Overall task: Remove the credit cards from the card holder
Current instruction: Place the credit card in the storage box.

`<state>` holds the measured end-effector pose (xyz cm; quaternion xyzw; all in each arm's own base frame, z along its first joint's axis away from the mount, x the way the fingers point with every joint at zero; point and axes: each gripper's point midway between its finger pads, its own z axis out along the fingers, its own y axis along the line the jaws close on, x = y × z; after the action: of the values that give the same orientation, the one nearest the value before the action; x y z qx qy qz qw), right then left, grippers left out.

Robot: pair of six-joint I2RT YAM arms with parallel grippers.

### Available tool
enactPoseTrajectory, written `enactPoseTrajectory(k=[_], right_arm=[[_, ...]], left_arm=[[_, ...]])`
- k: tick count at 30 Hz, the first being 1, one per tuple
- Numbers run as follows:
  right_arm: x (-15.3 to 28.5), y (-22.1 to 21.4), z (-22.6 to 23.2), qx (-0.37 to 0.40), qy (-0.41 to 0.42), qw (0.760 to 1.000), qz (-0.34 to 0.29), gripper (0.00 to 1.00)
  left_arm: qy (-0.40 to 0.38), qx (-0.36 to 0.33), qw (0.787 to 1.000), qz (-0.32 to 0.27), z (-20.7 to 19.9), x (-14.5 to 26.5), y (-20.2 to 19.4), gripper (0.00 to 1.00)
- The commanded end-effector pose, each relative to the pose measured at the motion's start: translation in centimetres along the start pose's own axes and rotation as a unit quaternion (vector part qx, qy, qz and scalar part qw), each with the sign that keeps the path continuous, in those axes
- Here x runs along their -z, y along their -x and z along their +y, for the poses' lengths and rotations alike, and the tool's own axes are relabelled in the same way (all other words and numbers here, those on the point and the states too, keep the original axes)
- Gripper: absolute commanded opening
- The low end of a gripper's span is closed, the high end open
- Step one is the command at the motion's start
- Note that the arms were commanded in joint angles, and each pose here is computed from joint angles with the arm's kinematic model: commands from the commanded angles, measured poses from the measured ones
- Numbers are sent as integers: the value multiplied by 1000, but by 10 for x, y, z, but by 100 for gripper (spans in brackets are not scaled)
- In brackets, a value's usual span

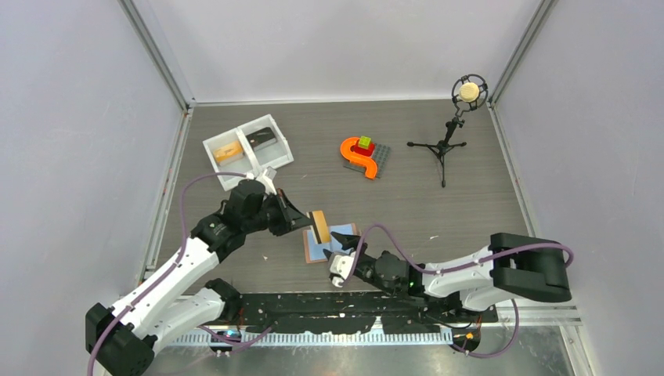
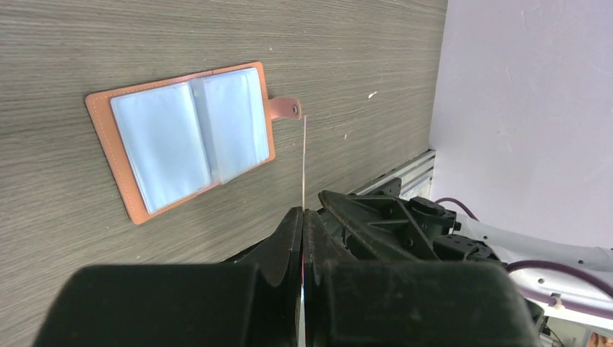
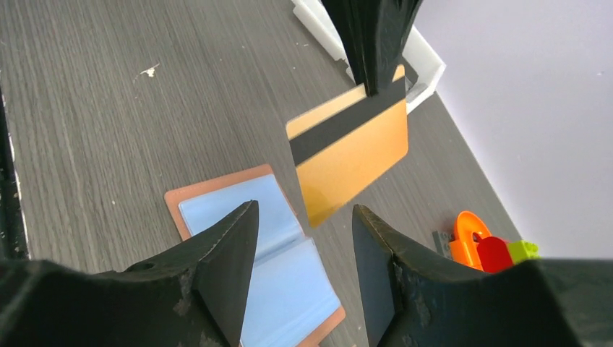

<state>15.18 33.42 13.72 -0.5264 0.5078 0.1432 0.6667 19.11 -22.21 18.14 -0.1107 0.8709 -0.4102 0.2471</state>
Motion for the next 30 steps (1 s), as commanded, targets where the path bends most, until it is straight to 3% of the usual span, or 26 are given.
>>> enactPoseTrajectory(k=[1,4,6,7,9,10,12,15,17,24,30], right_arm=[[-10,39,-27,21,-86,995,-45,58],[-11,44,-25,38,-105,993,-45,54],[-7,46,-30,38,-130,990,-46,42],[-5,47,-34,30,-146,988,-49,27],[-1,47,-36,22,-159,986,-50,9],[0,43,-36,15,-161,986,-43,7],[1,39,-35,-8,-160,987,-29,6],[4,43,-39,-63,-147,987,-14,5],[5,43,-35,-117,-117,986,-15,5],[16,39,-45,-247,-60,967,-27,5],[21,41,-62,-371,-53,926,-52,5]], left_arm=[[-28,11,1000,-3,-12,4,2,0],[-30,17,999,-5,-12,4,1,0],[-30,19,999,-6,-10,4,0,0],[-32,18,999,-6,-10,5,0,0],[-36,12,999,-9,-11,6,0,0],[-34,5,999,-12,-11,7,2,0],[-29,-12,999,-23,-10,10,5,11],[-13,-48,998,-40,-8,19,12,37],[3,-77,996,-53,-5,26,18,46],[-5,-160,983,-85,-13,50,28,51],[-73,-193,972,-117,-29,57,28,50]])
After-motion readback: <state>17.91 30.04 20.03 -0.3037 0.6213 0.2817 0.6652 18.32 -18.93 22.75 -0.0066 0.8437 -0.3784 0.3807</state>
